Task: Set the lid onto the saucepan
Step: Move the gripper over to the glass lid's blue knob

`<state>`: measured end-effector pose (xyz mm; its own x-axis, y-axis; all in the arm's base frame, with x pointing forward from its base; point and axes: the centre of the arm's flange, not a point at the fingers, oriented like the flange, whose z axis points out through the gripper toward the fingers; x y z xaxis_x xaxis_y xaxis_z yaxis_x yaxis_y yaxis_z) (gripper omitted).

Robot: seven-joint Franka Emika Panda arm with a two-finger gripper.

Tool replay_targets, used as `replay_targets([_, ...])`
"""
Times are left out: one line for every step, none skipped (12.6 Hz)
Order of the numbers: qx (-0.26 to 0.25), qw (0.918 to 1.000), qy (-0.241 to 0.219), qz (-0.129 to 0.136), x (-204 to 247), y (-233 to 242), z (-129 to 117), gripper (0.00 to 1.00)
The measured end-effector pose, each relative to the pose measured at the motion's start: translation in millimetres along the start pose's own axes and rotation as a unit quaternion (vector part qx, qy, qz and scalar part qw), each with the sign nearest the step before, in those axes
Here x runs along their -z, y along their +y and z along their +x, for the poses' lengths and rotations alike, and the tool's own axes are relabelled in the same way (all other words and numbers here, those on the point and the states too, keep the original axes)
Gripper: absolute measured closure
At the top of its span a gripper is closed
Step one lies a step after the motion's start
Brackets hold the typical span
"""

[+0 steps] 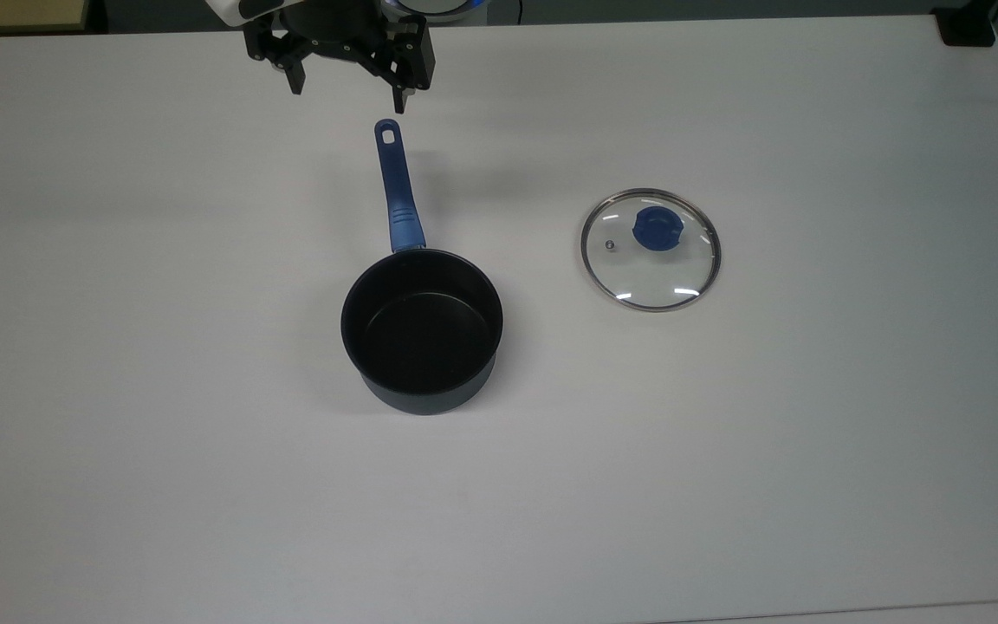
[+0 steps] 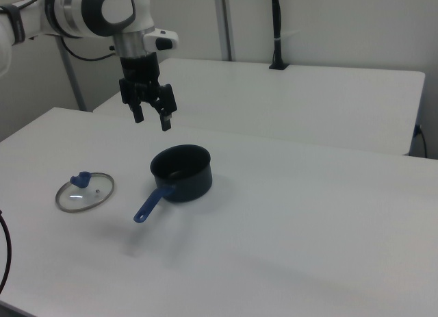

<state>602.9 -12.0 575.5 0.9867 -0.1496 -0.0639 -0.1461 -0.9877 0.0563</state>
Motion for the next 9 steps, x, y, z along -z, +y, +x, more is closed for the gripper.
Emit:
replay_targets([-0.002, 1.0000, 0.000, 0.000, -0.1, 2.3, 0.3, 0.00])
replay_targets([-0.003, 1.0000, 0.000, 0.000, 0.1, 3.6, 0.5, 0.00])
replay_targets([-0.006, 1.0000, 0.001, 0.000, 0.4, 6.9, 0.9, 0.00])
replay_targets([-0.008, 1.0000, 0.001, 0.001, 0.4, 10.1, 1.3, 0.00])
replay_targets([-0.009, 1.0000, 0.001, 0.001, 0.4, 11.3, 1.4, 0.00])
replay_targets([-0.009, 1.0000, 0.001, 0.001, 0.4, 11.2, 1.4, 0.00])
replay_targets([-0.009, 1.0000, 0.001, 0.001, 0.3, 11.2, 1.4, 0.00])
replay_targets([-0.009, 1.0000, 0.001, 0.001, 0.3, 10.9, 1.4, 0.00])
replay_targets([-0.009, 1.0000, 0.001, 0.001, 0.3, 10.7, 1.4, 0.00])
